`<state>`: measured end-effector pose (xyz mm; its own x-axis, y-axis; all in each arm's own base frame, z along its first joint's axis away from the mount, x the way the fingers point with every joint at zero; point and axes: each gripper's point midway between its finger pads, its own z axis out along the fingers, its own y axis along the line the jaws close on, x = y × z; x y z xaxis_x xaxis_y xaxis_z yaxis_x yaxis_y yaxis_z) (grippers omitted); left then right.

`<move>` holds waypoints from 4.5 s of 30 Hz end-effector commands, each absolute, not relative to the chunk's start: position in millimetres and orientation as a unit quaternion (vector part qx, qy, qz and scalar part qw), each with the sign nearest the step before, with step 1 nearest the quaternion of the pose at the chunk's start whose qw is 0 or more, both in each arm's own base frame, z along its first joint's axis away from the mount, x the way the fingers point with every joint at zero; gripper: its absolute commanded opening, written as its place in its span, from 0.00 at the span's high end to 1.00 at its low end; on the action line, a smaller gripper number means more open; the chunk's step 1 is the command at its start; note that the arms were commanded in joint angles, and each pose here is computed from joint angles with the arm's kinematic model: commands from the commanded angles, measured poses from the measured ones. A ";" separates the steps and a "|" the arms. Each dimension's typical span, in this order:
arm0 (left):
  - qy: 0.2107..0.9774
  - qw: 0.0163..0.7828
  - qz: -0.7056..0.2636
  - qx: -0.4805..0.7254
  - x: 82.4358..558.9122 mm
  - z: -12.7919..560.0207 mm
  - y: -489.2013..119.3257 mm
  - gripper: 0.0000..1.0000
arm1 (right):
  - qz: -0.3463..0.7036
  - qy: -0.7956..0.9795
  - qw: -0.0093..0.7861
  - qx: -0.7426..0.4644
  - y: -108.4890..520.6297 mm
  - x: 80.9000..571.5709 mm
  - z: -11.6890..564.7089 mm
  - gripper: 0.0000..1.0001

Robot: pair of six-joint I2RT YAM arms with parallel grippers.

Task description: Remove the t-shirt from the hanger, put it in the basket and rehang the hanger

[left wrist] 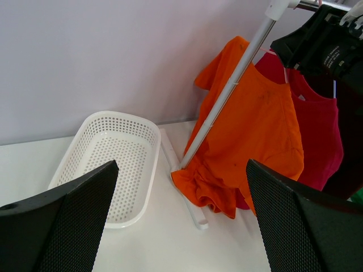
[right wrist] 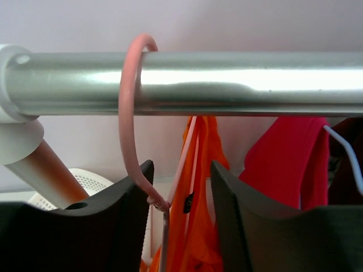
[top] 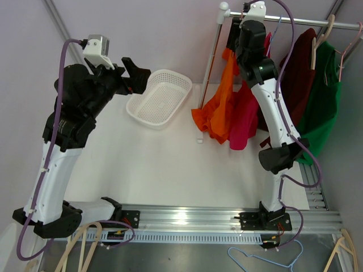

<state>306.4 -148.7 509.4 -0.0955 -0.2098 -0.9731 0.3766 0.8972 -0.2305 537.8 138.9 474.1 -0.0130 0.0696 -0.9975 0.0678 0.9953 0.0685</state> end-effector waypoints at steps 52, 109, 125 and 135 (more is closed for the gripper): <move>0.544 0.727 -0.272 0.319 176.6 445.1 -273.6 0.00 | 0.015 0.663 0.718 0.211 132.0 365.9 543.3 1.00; 0.639 0.657 -0.258 0.306 193.8 370.8 -355.9 0.99 | -0.013 0.664 0.729 0.166 161.1 353.7 543.5 1.00; 0.640 0.594 -0.358 0.330 74.6 297.2 -361.0 0.99 | -0.037 0.663 0.723 0.192 95.7 428.8 533.6 1.00; 0.672 0.594 -0.324 0.302 101.3 279.9 -359.0 0.99 | -0.004 0.692 0.701 0.171 101.5 421.4 520.5 1.00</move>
